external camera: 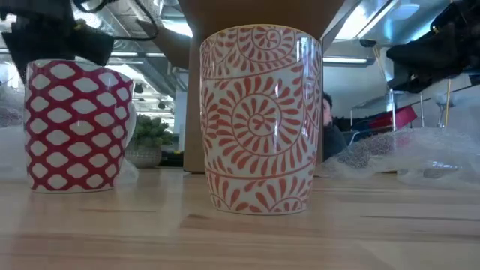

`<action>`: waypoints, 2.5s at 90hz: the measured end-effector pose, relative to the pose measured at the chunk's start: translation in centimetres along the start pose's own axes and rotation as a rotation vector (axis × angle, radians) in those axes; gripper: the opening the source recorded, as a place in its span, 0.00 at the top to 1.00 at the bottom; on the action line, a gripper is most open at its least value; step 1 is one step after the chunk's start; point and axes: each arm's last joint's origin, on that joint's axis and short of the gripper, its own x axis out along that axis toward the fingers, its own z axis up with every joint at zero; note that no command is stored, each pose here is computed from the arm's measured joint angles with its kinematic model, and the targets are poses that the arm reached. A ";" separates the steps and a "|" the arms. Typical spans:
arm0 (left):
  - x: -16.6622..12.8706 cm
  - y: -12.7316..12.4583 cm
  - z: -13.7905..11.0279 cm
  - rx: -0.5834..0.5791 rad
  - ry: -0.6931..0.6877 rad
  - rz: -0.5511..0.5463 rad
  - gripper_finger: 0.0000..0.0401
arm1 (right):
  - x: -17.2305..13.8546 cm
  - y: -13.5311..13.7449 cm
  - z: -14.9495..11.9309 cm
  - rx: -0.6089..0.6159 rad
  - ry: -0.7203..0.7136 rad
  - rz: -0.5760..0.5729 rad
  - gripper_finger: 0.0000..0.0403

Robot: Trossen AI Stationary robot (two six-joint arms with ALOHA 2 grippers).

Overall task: Wrap mug
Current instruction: Prepare the bubble wrap

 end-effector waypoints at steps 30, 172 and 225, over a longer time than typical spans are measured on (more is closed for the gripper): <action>2.2 0.3 -0.1 -0.008 0.026 0.080 0.69 | 0.0 0.0 0.0 0.000 0.000 0.001 0.99; -6.6 -3.0 6.8 0.316 -0.656 -0.033 1.00 | 9.0 3.3 3.5 -0.143 0.304 -0.079 0.99; -1.9 -4.6 9.0 0.423 -0.514 0.061 1.00 | 16.4 3.8 -3.6 -0.162 0.688 -0.070 0.99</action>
